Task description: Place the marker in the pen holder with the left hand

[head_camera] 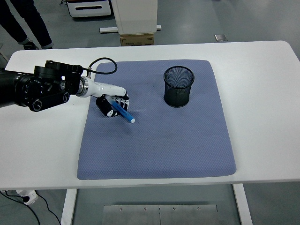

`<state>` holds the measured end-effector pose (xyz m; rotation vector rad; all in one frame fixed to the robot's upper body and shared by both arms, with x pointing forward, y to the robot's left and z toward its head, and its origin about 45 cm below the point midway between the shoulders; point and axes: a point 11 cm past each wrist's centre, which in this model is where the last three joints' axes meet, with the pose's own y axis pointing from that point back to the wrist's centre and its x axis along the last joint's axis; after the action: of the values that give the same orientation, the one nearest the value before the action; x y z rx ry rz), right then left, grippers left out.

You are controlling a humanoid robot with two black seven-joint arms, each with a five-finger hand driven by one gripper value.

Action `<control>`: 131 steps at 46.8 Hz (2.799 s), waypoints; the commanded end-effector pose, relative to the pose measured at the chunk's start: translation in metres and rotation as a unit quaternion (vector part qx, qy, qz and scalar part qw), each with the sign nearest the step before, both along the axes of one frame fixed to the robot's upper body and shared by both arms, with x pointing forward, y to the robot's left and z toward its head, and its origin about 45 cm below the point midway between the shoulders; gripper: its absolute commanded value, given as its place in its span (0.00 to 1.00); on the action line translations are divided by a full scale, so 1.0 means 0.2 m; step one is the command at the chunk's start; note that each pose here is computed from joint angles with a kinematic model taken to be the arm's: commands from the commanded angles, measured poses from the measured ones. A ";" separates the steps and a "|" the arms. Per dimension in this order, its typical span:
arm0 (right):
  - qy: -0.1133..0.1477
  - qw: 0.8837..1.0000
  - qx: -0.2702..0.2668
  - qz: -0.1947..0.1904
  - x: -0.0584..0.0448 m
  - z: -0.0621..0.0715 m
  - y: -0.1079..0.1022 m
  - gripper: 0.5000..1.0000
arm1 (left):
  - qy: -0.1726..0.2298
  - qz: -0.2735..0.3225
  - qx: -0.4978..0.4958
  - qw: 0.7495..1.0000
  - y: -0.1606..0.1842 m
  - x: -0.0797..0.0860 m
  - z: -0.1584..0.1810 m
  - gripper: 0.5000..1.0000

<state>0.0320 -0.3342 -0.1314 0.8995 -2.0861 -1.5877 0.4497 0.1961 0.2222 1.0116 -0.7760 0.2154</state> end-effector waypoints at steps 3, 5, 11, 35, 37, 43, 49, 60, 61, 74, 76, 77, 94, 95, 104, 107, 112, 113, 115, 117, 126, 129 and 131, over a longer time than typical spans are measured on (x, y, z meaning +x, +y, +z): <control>0.000 1.000 0.000 0.000 0.00 0.00 0.00 1.00 | 0.000 0.000 -0.001 1.000 0.00 0.00 0.00 0.02; 0.000 1.000 0.000 0.000 0.00 0.00 0.00 1.00 | 0.001 0.000 -0.001 1.000 0.00 0.00 0.00 0.03; 0.000 1.000 0.000 0.000 0.00 0.00 0.00 1.00 | 0.003 0.005 -0.007 1.000 0.00 0.00 0.00 0.25; 0.000 1.000 0.000 0.000 0.00 0.00 0.00 1.00 | 0.004 0.007 -0.011 1.000 -0.01 0.00 0.00 0.13; 0.000 1.000 0.001 0.000 0.00 0.00 0.00 1.00 | 0.005 0.007 -0.011 1.000 -0.01 0.00 0.00 0.07; 0.000 1.000 0.000 0.000 0.00 0.00 0.00 1.00 | 0.006 0.003 -0.010 1.000 -0.02 0.00 0.00 0.00; 0.000 1.000 0.000 0.000 0.00 0.00 0.00 1.00 | 0.007 0.003 -0.010 1.000 -0.02 0.00 0.00 0.00; -0.001 1.000 0.000 0.000 0.00 0.00 0.00 1.00 | 0.006 0.004 -0.010 1.000 -0.02 0.00 0.00 0.00; 0.000 1.000 0.000 0.000 0.00 0.00 0.00 1.00 | 0.005 0.004 -0.009 1.000 -0.02 0.00 0.01 0.00; -0.001 1.000 0.000 0.000 0.00 0.00 0.00 1.00 | -0.009 0.007 -0.013 1.000 -0.02 0.04 0.08 0.00; 0.000 1.000 0.000 0.000 0.00 0.00 0.00 1.00 | -0.011 0.007 -0.014 1.000 -0.02 0.04 0.09 0.00; 0.000 1.000 0.000 0.000 0.00 0.00 0.00 1.00 | -0.011 0.008 -0.015 1.000 -0.02 0.04 0.09 0.00; -0.001 1.000 0.000 0.000 0.00 0.00 0.00 1.00 | -0.017 0.025 -0.043 0.999 -0.05 0.07 0.17 0.00; 0.000 1.000 0.000 -0.001 0.00 0.00 0.00 1.00 | -0.018 0.026 -0.045 0.998 -0.05 0.08 0.18 0.00; 0.000 1.000 0.000 0.000 0.00 0.00 0.00 1.00 | -0.032 0.036 -0.070 0.996 -0.08 0.12 0.29 0.00; 0.000 1.000 0.000 0.000 0.00 0.00 0.00 1.00 | -0.037 0.038 -0.077 0.996 -0.09 0.13 0.33 0.00; 0.000 1.000 0.000 0.000 0.00 0.00 0.00 1.00 | -0.045 0.040 -0.092 0.994 -0.12 0.15 0.40 0.00; 0.000 1.000 0.000 0.000 0.00 0.00 0.00 1.00 | -0.047 0.040 -0.094 0.994 -0.12 0.15 0.41 0.00; -0.001 1.000 0.000 0.000 0.00 0.00 0.00 1.00 | -0.049 0.040 -0.099 0.993 -0.13 0.16 0.43 0.00; -0.001 1.000 0.000 0.000 0.00 0.00 0.00 1.00 | -0.051 0.041 -0.105 0.992 -0.14 0.16 0.44 0.00; -0.001 1.000 0.000 0.000 0.00 0.00 0.00 1.00 | -0.046 0.044 -0.137 0.988 -0.22 0.16 0.48 0.00; 0.000 1.000 0.000 0.000 0.00 0.00 0.00 1.00 | -0.045 0.043 -0.145 0.987 -0.24 0.16 0.49 0.00; 0.000 1.000 0.000 0.000 0.00 0.00 0.00 1.00 | -0.044 0.041 -0.151 0.987 -0.27 0.16 0.49 0.00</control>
<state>0.0319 -0.3342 -0.1314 0.8993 -2.0860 -1.5878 0.4818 0.1488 0.3199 0.7662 -0.7602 0.4383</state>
